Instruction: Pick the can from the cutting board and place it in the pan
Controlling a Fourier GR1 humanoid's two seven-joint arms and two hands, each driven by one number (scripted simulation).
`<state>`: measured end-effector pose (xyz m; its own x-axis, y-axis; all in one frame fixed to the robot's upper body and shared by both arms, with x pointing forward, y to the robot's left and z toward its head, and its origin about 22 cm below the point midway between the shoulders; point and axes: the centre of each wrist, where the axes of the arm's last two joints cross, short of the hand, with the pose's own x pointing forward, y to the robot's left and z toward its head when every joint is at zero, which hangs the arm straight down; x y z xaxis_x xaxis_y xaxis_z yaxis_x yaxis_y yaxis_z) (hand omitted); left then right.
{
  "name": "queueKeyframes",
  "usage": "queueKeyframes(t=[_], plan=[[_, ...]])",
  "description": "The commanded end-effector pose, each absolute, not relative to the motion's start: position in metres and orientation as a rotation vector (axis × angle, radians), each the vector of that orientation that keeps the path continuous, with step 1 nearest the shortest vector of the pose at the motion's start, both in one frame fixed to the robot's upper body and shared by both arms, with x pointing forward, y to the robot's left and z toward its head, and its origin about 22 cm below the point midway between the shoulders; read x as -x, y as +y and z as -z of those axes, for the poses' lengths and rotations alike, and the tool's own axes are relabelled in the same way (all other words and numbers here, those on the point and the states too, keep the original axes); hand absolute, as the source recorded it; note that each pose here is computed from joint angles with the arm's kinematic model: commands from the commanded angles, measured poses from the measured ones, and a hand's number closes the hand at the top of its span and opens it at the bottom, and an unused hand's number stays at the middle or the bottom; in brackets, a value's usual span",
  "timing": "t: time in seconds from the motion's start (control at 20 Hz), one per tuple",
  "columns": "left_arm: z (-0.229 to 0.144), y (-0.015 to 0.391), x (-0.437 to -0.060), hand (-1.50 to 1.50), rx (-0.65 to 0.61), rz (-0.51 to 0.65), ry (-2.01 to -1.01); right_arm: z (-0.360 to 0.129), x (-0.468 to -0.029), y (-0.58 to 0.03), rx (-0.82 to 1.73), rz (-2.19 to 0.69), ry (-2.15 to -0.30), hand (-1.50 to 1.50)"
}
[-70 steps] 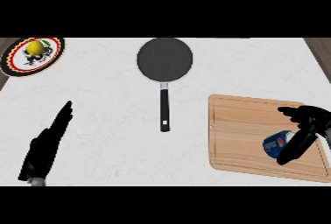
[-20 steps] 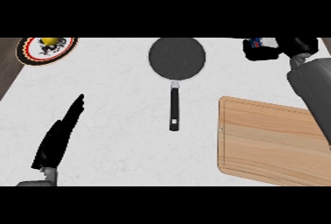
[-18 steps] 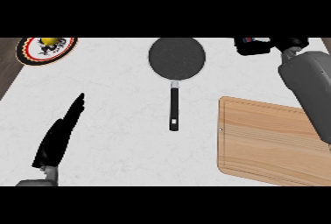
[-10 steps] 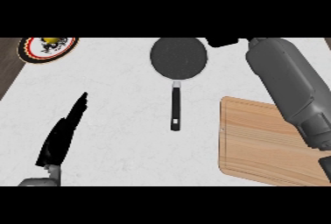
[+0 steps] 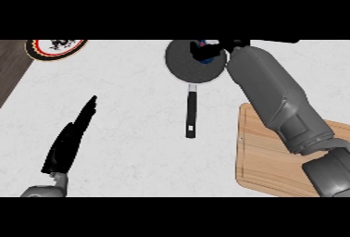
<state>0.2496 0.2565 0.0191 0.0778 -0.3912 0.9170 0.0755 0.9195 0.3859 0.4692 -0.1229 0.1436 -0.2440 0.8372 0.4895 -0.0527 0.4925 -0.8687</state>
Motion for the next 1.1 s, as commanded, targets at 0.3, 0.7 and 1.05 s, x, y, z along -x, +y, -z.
queueKeyframes(t=[0.3,0.7,1.05], plan=[[-0.025,0.255,-0.254,0.0,-0.253,0.38,-1.488,-0.091,-0.453,-0.089,0.424,-0.937,-1.359,1.5],[-0.023,0.25,-0.253,0.0,-0.249,0.375,-1.48,-0.088,-0.451,-0.083,0.216,-0.695,-1.436,-1.5],[-0.024,0.254,-0.251,0.0,-0.257,0.377,-1.471,-0.112,-0.463,-0.108,0.262,-0.352,-1.586,-1.5]])
